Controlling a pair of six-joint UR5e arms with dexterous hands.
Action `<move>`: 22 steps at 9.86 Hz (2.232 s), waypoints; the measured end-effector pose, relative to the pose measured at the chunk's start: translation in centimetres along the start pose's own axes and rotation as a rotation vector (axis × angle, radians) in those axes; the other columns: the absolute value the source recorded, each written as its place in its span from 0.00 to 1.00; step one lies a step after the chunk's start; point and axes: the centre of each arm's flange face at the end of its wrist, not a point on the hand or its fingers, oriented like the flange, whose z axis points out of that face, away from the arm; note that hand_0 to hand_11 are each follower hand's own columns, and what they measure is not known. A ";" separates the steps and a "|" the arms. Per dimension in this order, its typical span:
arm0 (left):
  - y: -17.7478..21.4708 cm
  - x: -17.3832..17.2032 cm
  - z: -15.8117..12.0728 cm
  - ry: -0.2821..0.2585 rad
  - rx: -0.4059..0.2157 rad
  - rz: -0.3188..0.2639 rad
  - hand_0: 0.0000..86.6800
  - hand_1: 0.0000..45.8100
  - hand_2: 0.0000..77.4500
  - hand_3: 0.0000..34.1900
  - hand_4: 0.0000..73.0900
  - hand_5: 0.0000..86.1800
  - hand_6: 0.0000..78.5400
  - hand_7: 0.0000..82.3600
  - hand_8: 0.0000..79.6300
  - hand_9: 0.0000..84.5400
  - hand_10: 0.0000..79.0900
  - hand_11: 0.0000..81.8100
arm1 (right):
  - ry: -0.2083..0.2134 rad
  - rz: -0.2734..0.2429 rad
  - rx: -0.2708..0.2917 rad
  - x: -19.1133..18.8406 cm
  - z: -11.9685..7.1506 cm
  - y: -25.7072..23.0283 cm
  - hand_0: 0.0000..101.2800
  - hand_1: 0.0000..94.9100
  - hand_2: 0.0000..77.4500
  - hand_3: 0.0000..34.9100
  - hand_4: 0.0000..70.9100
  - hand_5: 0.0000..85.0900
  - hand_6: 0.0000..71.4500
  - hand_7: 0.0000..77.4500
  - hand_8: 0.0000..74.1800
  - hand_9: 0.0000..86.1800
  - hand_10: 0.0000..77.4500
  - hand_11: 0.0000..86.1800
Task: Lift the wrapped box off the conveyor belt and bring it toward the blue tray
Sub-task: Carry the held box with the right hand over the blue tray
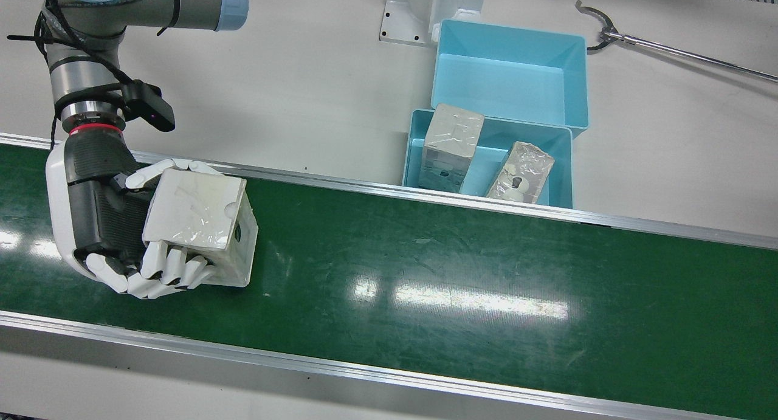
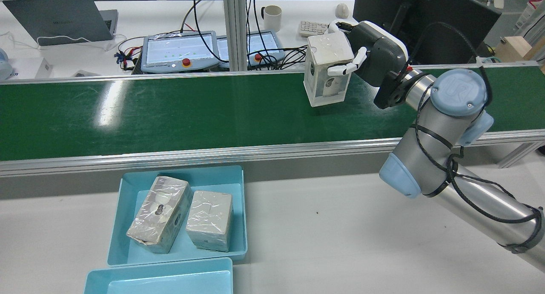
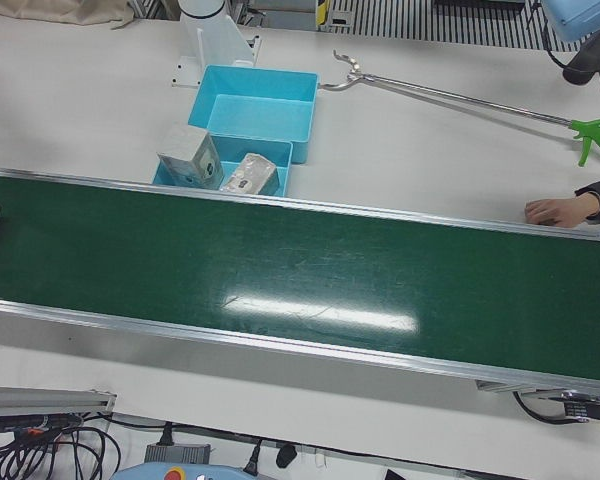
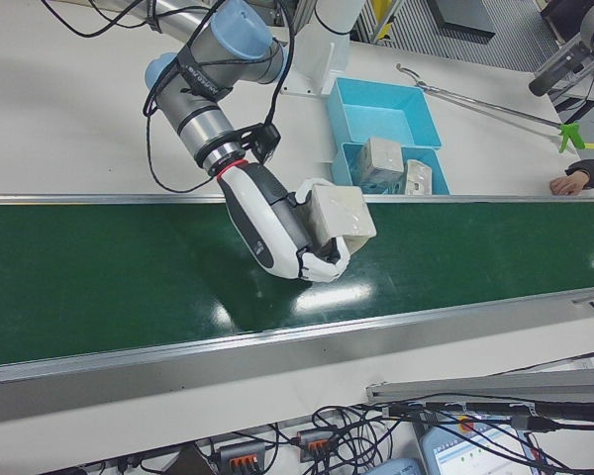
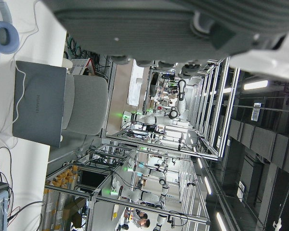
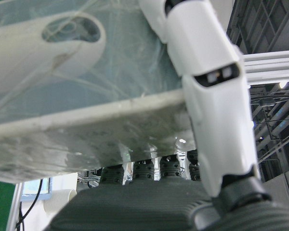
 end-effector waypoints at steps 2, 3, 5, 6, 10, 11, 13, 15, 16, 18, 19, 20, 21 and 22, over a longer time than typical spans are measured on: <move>0.0 0.0 0.0 0.000 0.000 0.000 0.00 0.00 0.01 0.00 0.00 0.01 0.01 0.00 0.00 0.00 0.01 0.00 | 0.019 0.021 -0.083 1.6 0.7 5.8 0.51 0.14 0.41 0.01 0.48 0.83 0.50 0.82 0.60 0.59 0.49 0.51; 0.0 0.0 0.0 0.000 0.000 0.000 0.00 0.00 0.01 0.00 0.00 0.01 0.01 0.00 0.00 0.00 0.01 0.00 | 0.041 0.026 -0.115 3.9 1.3 8.6 0.50 0.01 0.49 0.02 0.52 0.83 0.53 0.87 0.62 0.62 0.51 0.53; 0.0 0.0 0.0 0.000 0.000 0.000 0.00 0.00 0.01 0.00 0.00 0.01 0.01 0.00 0.00 0.00 0.01 0.00 | 0.067 0.041 -0.155 11.0 1.7 12.6 0.51 0.01 0.50 0.02 0.53 0.83 0.53 0.90 0.62 0.63 0.51 0.54; 0.0 0.0 0.0 0.000 0.000 0.000 0.00 0.00 0.01 0.00 0.00 0.01 0.01 0.00 0.00 0.00 0.01 0.00 | 0.070 0.039 -0.172 14.7 1.8 14.5 0.51 0.01 0.50 0.02 0.53 0.83 0.53 0.90 0.62 0.63 0.51 0.54; 0.0 0.0 0.0 0.000 0.000 0.000 0.00 0.00 0.01 0.00 0.00 0.01 0.01 0.00 0.00 0.00 0.01 0.00 | 0.049 0.002 -0.199 26.4 3.1 20.6 0.49 0.00 0.53 0.01 0.62 0.82 0.64 0.90 0.64 0.80 0.52 0.60; 0.0 0.0 0.0 0.000 0.000 0.000 0.00 0.00 0.01 0.00 0.00 0.01 0.01 0.00 0.00 0.00 0.01 0.00 | 0.051 -0.004 -0.207 29.2 3.5 21.0 0.49 0.00 0.54 0.01 0.64 0.83 0.66 0.90 0.67 0.80 0.52 0.60; 0.0 0.0 0.0 0.000 0.000 0.000 0.00 0.00 0.01 0.00 0.00 0.01 0.01 0.00 0.00 0.00 0.01 0.00 | 0.071 0.010 -0.223 35.8 3.5 20.1 0.49 0.00 0.54 0.00 0.64 0.83 0.69 0.89 0.71 0.81 0.52 0.60; 0.0 0.0 0.0 0.000 0.000 0.000 0.00 0.00 0.01 0.00 0.00 0.01 0.00 0.00 0.00 0.00 0.01 0.00 | 0.093 0.026 -0.240 40.7 2.8 19.2 0.49 0.00 0.54 0.00 0.65 0.83 0.71 0.89 0.73 0.81 0.51 0.78; 0.0 0.0 0.0 0.000 0.000 0.000 0.00 0.00 0.01 0.00 0.00 0.01 0.00 0.00 0.00 0.00 0.01 0.00 | 0.101 0.022 -0.240 42.0 2.5 18.8 0.49 0.00 0.54 0.00 0.65 0.83 0.71 0.89 0.73 0.81 0.51 0.78; 0.0 0.0 0.0 0.000 0.000 0.000 0.00 0.00 0.01 0.00 0.00 0.01 0.01 0.00 0.00 0.00 0.00 0.00 | 0.105 0.022 -0.247 43.0 2.4 18.8 0.49 0.01 0.51 0.00 0.51 0.88 0.66 0.89 0.60 0.82 0.43 0.72; 0.0 0.0 0.0 0.000 0.000 0.000 0.00 0.00 0.01 0.00 0.00 0.01 0.01 0.00 0.00 0.00 0.01 0.00 | 0.105 0.025 -0.252 43.1 2.4 18.9 0.49 0.01 0.51 0.00 0.39 0.90 0.59 0.92 0.50 0.87 0.32 0.63; 0.0 0.0 0.0 0.000 0.000 0.000 0.00 0.00 0.01 0.00 0.00 0.01 0.01 0.01 0.00 0.00 0.00 0.00 | 0.105 0.028 -0.257 43.1 2.4 19.0 0.55 0.01 0.51 0.00 0.27 0.54 0.50 1.00 0.38 0.92 0.18 0.53; 0.0 0.0 0.0 0.000 0.000 0.000 0.00 0.00 0.01 0.00 0.00 0.01 0.01 0.01 0.00 0.00 0.00 0.00 | 0.107 0.030 -0.261 43.1 2.4 19.1 0.56 0.01 0.51 0.06 0.21 0.50 0.40 1.00 0.25 0.89 0.00 0.42; 0.0 0.0 0.0 0.000 0.000 0.000 0.00 0.00 0.01 0.00 0.00 0.01 0.01 0.01 0.00 0.00 0.01 0.00 | 0.109 0.032 -0.265 43.1 2.2 19.2 0.56 0.01 0.51 0.06 0.21 0.50 0.40 1.00 0.25 0.89 0.00 0.42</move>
